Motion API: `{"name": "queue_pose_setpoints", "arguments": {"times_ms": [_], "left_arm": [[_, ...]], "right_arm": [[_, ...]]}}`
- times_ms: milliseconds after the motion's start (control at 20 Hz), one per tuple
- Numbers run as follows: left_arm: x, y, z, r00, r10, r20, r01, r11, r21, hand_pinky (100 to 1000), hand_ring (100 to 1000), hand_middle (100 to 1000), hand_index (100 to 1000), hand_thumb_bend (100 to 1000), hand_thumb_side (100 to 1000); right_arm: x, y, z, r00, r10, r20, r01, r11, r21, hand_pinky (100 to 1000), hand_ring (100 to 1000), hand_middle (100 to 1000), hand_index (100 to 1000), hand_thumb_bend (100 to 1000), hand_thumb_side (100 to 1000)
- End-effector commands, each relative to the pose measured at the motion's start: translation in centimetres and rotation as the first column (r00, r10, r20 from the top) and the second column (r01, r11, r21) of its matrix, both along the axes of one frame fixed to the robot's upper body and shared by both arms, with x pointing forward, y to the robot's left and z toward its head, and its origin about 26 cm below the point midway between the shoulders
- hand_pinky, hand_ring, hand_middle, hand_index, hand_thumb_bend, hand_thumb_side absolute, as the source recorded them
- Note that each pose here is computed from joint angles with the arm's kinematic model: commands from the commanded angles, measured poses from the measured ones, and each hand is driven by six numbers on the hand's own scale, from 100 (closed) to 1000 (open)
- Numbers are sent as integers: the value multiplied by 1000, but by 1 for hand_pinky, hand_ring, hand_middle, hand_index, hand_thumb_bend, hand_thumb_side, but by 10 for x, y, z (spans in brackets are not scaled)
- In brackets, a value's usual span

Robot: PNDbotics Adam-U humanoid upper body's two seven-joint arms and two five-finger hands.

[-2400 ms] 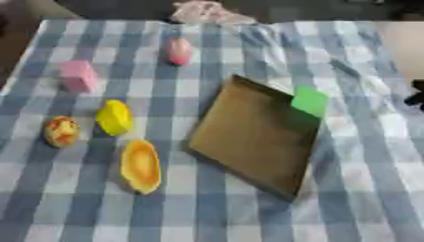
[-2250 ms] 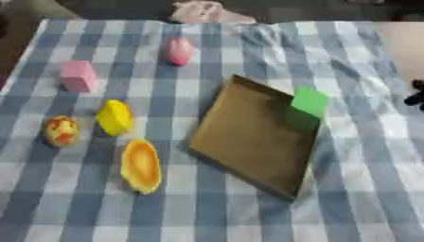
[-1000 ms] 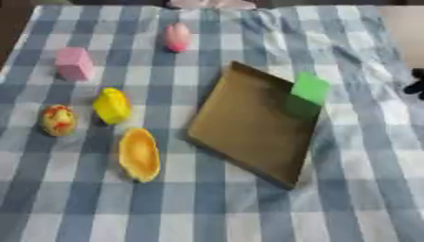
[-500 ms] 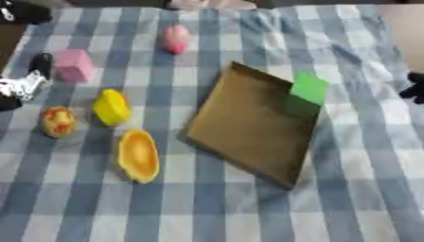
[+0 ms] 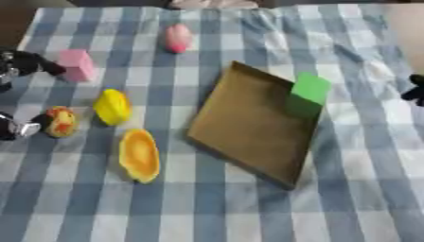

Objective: Pick up objects on the table and place them in the box.

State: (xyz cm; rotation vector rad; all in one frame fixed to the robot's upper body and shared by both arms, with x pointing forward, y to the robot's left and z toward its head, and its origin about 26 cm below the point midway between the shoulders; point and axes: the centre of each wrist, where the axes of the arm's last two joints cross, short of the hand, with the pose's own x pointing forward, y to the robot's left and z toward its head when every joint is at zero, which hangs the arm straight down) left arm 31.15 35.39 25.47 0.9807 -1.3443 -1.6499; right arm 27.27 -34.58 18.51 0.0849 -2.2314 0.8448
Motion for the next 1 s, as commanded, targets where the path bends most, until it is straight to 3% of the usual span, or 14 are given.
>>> {"name": "queue_pose_setpoints", "arguments": {"times_ms": [50,450,1000], "left_arm": [[3,11,8,999,47,-4,-47,998,41,927,878,800,933,310,209],[20,30,-8,986,157,-59,-154,986,57,919,874,803,944,364,217],[38,29,-23,978,159,-137,-148,985,89,897,856,795,938,362,276]], "right_arm": [[-2,0,7,1000,4,17,-4,1000,-25,967,716,557,965,100,470],[-2,1,5,1000,7,11,-7,1000,-23,968,716,556,964,100,470],[0,3,5,1000,18,7,-18,1000,-22,970,716,555,965,100,470]]}}
